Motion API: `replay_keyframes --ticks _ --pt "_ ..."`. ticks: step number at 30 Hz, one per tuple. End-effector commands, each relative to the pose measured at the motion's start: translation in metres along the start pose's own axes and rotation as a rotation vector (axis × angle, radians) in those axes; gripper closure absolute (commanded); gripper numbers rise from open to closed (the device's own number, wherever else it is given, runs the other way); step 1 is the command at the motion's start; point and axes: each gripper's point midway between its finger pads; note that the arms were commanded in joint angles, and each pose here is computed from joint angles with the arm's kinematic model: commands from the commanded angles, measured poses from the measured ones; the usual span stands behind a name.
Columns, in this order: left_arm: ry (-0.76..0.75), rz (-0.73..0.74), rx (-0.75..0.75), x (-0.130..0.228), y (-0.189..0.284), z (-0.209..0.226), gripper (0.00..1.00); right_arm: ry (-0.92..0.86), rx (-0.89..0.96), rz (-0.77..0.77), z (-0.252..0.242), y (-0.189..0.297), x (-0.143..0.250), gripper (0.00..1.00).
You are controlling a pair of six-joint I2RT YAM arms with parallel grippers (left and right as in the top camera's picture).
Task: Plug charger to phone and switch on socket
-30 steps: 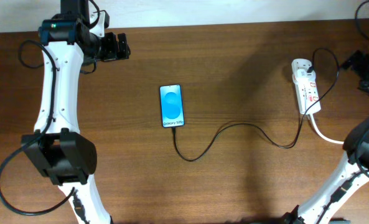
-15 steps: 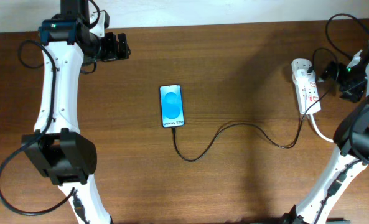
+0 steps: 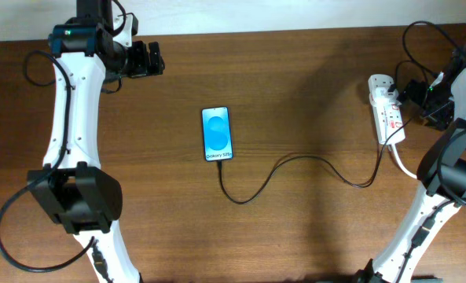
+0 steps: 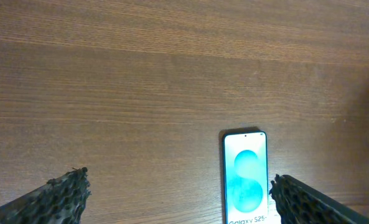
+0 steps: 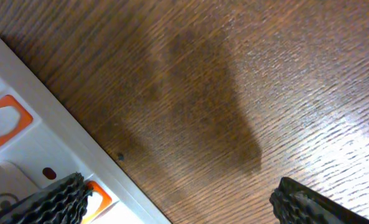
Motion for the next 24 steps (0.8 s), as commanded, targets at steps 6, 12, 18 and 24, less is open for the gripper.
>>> replay_keyframes --ticks 6,12,18,24 --pt "0.007 0.003 -0.008 0.0 -0.003 0.002 0.01 -0.008 -0.028 0.128 0.009 -0.017 0.034 0.02" --pt "0.007 0.003 -0.008 0.0 -0.003 0.002 0.01 -0.01 -0.03 0.154 0.01 -0.016 0.04 0.02" --pt "0.007 0.003 -0.008 0.0 -0.003 0.002 0.01 -0.018 -0.032 0.11 0.014 -0.018 0.03 0.02" --pt "0.007 0.003 -0.008 0.0 -0.003 0.002 0.01 -0.014 -0.032 0.081 0.014 -0.018 0.023 0.02"
Point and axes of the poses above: each gripper's point midway between its finger pads, its own y axis back along the fingers, its own z axis along the line the jaws close on, x = y × z, and after that the axes turned 10 degrees about y, right-handed
